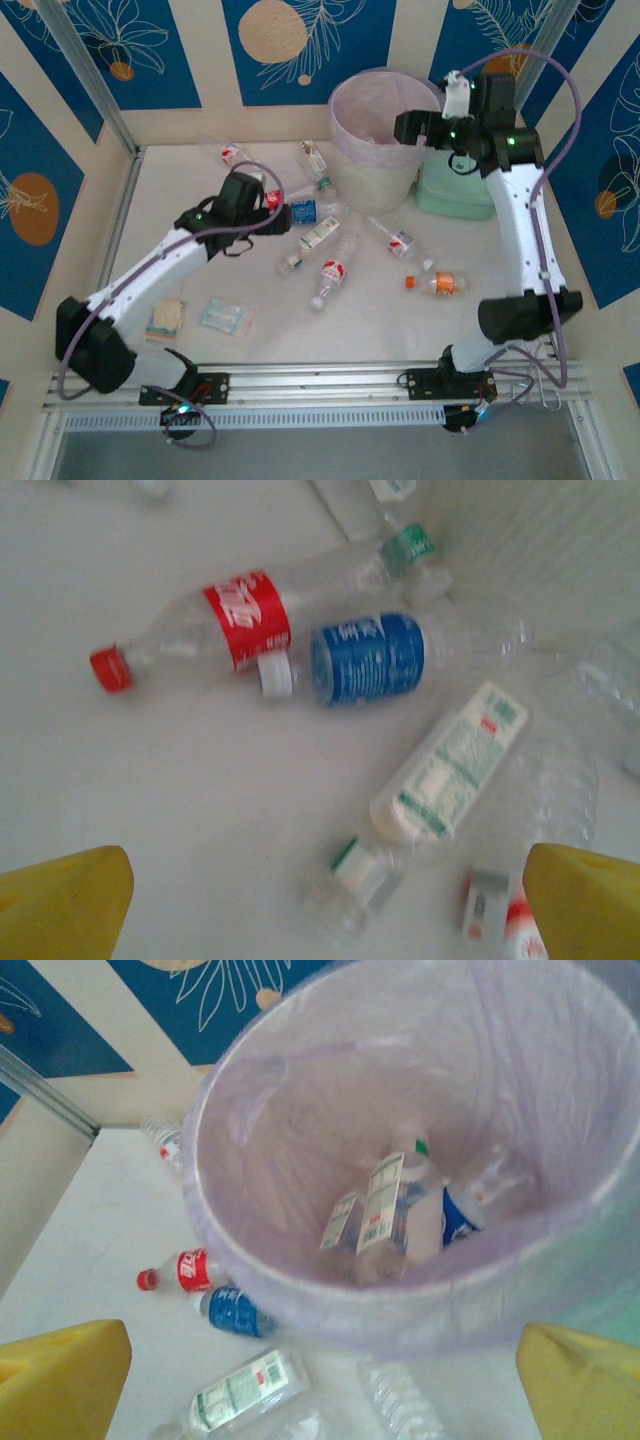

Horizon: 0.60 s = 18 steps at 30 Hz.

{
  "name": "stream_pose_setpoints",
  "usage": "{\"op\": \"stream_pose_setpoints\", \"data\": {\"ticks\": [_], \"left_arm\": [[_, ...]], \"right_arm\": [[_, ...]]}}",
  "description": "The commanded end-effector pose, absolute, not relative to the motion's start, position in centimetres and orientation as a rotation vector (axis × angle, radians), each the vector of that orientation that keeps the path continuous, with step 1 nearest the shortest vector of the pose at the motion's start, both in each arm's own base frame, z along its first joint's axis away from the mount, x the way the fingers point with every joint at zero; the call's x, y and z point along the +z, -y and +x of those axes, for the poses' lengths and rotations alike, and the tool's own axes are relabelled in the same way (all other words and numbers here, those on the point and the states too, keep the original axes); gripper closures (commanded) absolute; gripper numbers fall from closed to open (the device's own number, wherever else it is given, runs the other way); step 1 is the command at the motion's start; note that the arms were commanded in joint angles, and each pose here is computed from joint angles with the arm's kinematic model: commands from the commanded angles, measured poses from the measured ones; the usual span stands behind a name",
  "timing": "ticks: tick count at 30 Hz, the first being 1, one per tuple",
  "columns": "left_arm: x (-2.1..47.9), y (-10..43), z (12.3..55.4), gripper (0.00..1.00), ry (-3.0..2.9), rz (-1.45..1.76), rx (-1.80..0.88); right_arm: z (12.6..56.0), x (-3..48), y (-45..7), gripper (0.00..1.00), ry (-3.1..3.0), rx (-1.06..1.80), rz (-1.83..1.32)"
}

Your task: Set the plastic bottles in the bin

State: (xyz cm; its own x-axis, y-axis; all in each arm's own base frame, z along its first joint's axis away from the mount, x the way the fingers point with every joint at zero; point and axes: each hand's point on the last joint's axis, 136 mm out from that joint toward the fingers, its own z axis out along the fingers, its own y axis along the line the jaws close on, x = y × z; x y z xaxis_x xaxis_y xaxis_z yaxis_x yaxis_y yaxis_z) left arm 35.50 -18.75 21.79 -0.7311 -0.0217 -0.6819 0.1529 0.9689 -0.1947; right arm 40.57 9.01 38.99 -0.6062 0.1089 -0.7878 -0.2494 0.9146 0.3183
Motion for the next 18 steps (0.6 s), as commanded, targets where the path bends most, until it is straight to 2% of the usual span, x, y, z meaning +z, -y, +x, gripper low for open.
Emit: {"op": "stream_pose_setpoints", "data": {"ticks": [1,4,11,18], "left_arm": [[22.0,18.9,39.0,0.01,-2.369,0.161,-0.308],[20.9,17.8,43.2,0.01,-2.403,0.069,-0.271],[18.0,12.4,52.9,0.01,-2.325,-0.548,-0.238],[13.6,9.8,58.1,0.01,-2.203,-0.953,-0.257]], "right_arm": [[37.8,38.7,-9.0,0.01,-2.141,0.573,-0.055],[35.1,36.4,-8.9,0.01,-2.178,0.600,-0.018],[30.9,31.4,-9.5,0.01,-2.266,0.703,0.046],[28.7,29.4,-9.3,0.00,-2.314,0.688,0.032]]}}
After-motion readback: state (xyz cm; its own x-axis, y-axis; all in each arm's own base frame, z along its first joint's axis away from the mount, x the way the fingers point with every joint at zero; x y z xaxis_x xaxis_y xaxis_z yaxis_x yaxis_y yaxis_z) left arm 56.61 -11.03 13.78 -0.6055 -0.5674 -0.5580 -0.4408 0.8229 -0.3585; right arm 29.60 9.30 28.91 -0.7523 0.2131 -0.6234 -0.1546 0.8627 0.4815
